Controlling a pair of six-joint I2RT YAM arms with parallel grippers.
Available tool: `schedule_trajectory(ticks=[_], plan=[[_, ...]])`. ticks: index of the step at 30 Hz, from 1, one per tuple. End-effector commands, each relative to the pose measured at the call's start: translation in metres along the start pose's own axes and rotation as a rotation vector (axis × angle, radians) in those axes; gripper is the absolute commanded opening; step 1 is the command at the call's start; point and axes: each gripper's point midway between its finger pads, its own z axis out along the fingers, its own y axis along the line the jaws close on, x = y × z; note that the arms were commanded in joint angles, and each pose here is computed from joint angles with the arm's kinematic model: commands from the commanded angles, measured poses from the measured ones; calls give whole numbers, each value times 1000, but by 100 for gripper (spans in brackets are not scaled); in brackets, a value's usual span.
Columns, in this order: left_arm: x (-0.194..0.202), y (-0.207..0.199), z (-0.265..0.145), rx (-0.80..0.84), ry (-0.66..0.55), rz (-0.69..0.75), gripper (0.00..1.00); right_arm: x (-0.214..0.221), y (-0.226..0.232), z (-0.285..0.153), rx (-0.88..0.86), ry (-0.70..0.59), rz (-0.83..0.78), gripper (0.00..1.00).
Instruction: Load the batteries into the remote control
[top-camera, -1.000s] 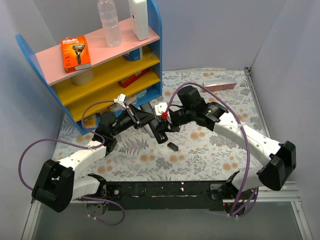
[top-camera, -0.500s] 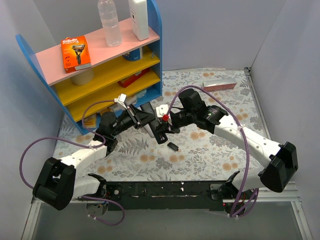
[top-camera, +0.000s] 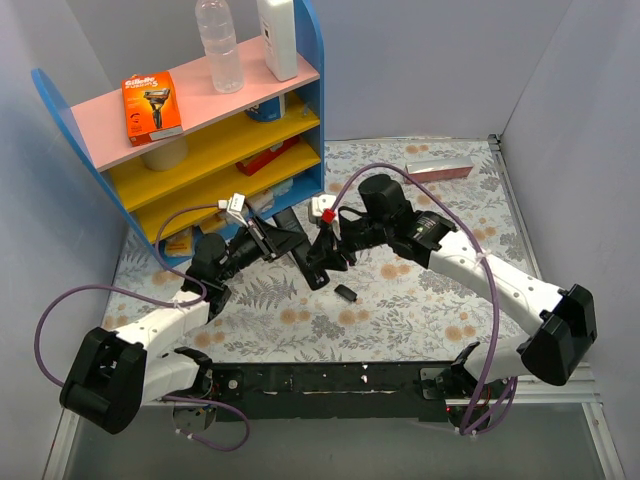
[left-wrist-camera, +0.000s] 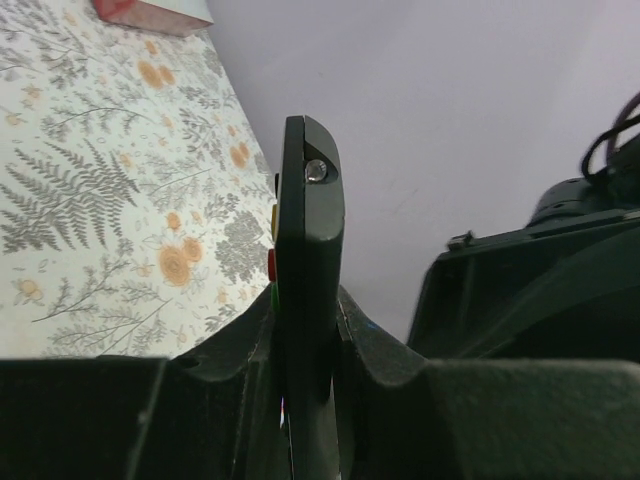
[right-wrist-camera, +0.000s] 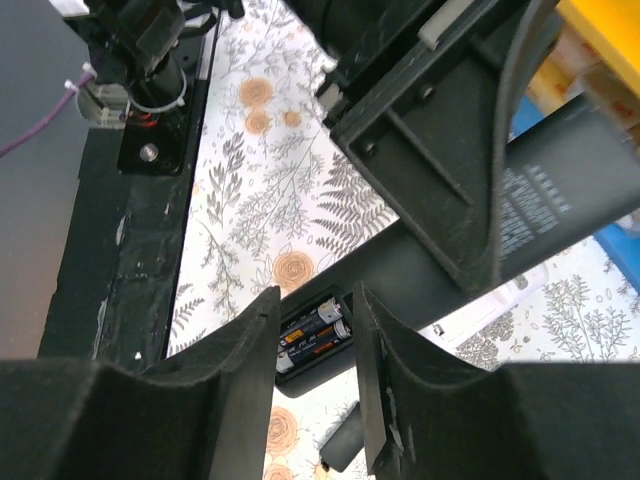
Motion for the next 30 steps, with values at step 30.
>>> schedule_trajectory(ticks=[30], plan=[[-2, 67, -52, -333, -144, 164, 0, 225, -3, -35, 684, 556, 695, 69]])
